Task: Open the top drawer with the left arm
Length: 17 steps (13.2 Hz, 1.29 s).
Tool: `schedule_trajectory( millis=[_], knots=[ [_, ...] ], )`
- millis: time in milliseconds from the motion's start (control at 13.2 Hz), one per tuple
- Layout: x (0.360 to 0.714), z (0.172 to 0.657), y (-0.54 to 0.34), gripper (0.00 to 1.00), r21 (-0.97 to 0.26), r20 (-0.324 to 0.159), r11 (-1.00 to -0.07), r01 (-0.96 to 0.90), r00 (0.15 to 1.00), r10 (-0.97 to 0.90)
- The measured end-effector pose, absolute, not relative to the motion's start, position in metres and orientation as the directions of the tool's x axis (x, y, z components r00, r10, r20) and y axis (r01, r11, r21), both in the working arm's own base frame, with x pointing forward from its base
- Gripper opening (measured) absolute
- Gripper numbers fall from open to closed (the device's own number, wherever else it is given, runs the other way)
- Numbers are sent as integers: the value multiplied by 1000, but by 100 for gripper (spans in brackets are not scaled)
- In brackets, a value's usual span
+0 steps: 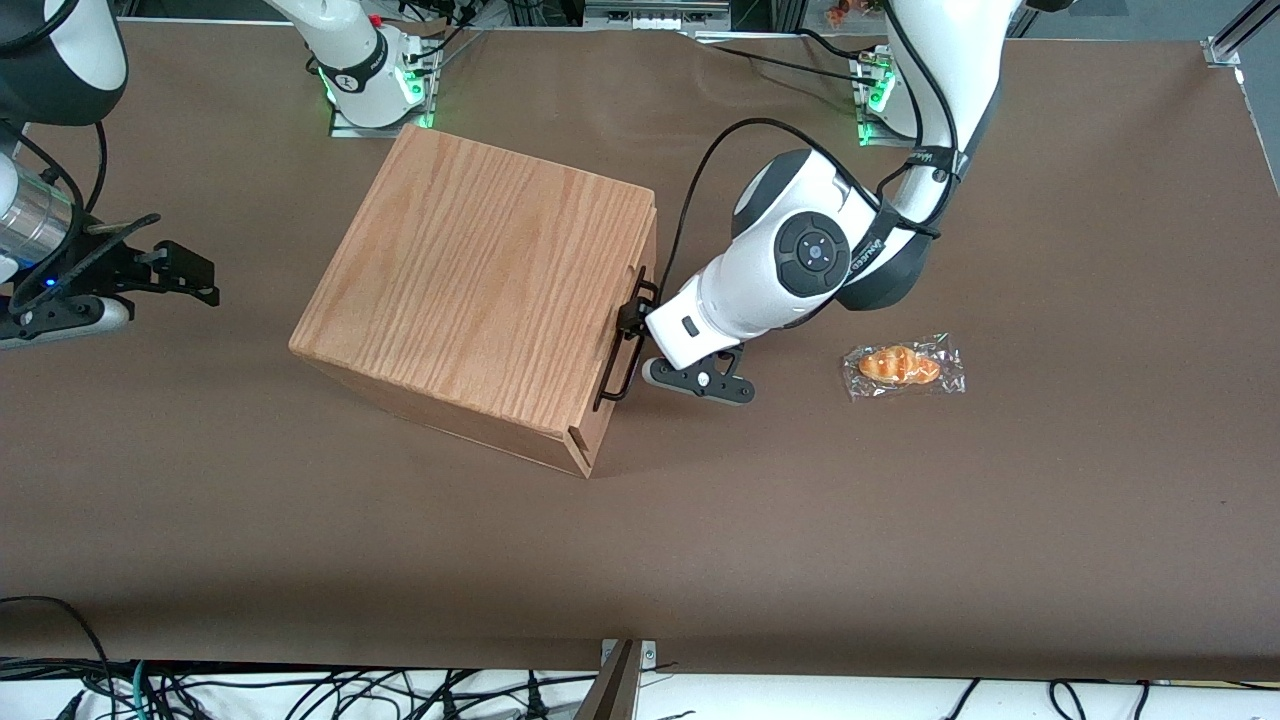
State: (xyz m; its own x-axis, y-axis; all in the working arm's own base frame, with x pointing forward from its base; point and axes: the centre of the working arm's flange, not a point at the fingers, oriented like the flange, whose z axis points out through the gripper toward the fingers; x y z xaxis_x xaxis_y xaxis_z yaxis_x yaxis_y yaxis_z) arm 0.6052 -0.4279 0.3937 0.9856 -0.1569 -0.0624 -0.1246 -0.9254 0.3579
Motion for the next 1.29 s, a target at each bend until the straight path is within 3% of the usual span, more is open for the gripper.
schedule_trajectory(
  millis=[683, 986, 1290],
  knots=[
    [611, 376, -421, 100, 320, -72, -939, -124, 985, -155],
    [613, 379, -415, 100, 262, -40, -951, -165, 983, -181],
    [623, 380, -391, 100, 252, -67, -954, -160, 981, -182]
  ],
)
